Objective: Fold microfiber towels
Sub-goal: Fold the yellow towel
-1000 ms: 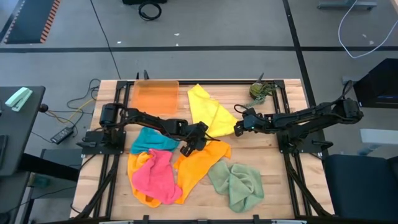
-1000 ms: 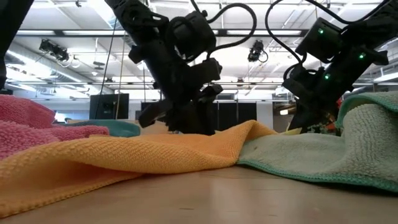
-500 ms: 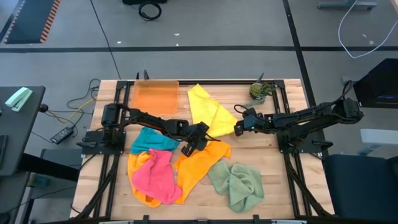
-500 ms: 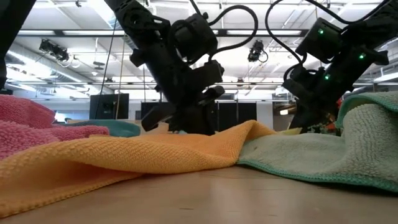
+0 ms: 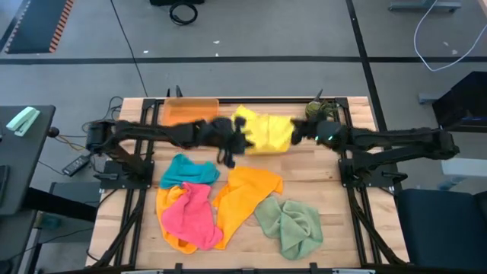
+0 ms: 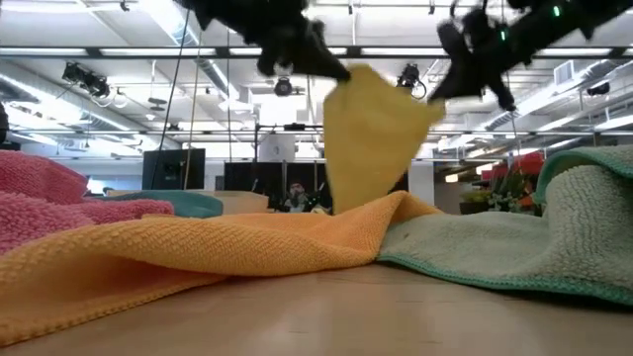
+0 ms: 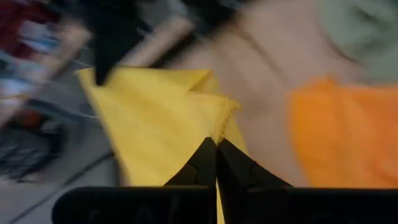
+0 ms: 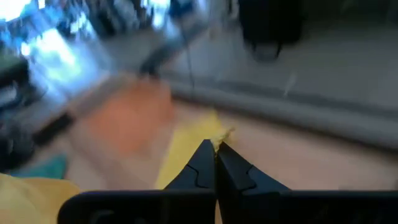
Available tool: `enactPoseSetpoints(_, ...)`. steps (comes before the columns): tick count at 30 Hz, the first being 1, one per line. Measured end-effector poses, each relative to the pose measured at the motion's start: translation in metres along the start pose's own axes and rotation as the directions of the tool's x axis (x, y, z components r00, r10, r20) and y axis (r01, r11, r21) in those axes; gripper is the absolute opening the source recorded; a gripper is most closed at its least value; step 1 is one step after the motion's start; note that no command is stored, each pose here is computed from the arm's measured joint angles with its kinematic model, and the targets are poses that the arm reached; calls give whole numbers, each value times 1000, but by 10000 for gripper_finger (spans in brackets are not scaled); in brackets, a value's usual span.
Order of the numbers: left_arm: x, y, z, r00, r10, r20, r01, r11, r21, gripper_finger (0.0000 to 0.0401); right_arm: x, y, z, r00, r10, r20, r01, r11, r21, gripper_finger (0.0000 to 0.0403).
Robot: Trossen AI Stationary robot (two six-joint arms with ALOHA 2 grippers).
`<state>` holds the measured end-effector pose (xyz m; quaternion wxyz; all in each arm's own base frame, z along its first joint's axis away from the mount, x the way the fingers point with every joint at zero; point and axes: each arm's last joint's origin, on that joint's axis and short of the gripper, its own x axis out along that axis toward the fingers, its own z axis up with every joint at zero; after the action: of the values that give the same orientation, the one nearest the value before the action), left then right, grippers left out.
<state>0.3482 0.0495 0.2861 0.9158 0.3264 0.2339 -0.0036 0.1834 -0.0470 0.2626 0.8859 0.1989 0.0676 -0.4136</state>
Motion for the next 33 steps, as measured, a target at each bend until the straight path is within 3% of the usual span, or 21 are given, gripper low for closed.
enactPoseSetpoints(3,-24,43,-9,984,173,43,-170,983,-67,5,0,1,46,989,-56,137,59,998,-23,0)
enactPoseSetpoints(7,-57,97,-24,900,415,133,-392,904,-171,5,5,-4,116,962,-120,247,131,991,-29,0)
enactPoseSetpoints(9,-73,112,-30,880,441,176,-395,885,-246,5,8,-5,138,968,-132,214,144,989,-41,0)
enactPoseSetpoints(11,-81,116,-36,901,386,199,-314,895,-318,5,13,-4,144,984,-137,114,146,986,-77,0)
enactPoseSetpoints(13,-81,108,-43,950,260,171,-184,912,-366,5,18,-1,130,988,-146,-44,139,982,-131,0)
enactPoseSetpoints(16,-70,81,-53,996,-15,83,48,913,-404,5,27,4,79,943,-178,-282,125,972,-198,0)
enactPoseSetpoints(19,-49,41,-61,955,-296,-13,264,870,-418,5,27,8,11,884,-163,-438,88,979,-186,0)
enactPoseSetpoints(21,-35,11,-65,920,-390,-29,346,846,-406,5,21,9,-30,854,-120,-506,65,990,-125,0)
enactPoseSetpoints(24,-19,-34,-70,885,-465,-7,432,827,-360,5,8,11,-79,825,-22,-565,29,1000,3,1)
enactPoseSetpoints(27,-10,-73,-76,869,-492,40,477,816,-327,5,-6,14,-108,802,78,-592,-21,995,102,9)
enactPoseSetpoints(30,-8,-92,-76,885,-455,95,461,830,-315,5,-17,17,-119,782,113,-613,-48,991,121,33)
enactPoseSetpoints(33,-8,-99,-76,898,-428,102,436,834,-340,5,-22,20,-122,770,129,-624,-110,991,70,69)
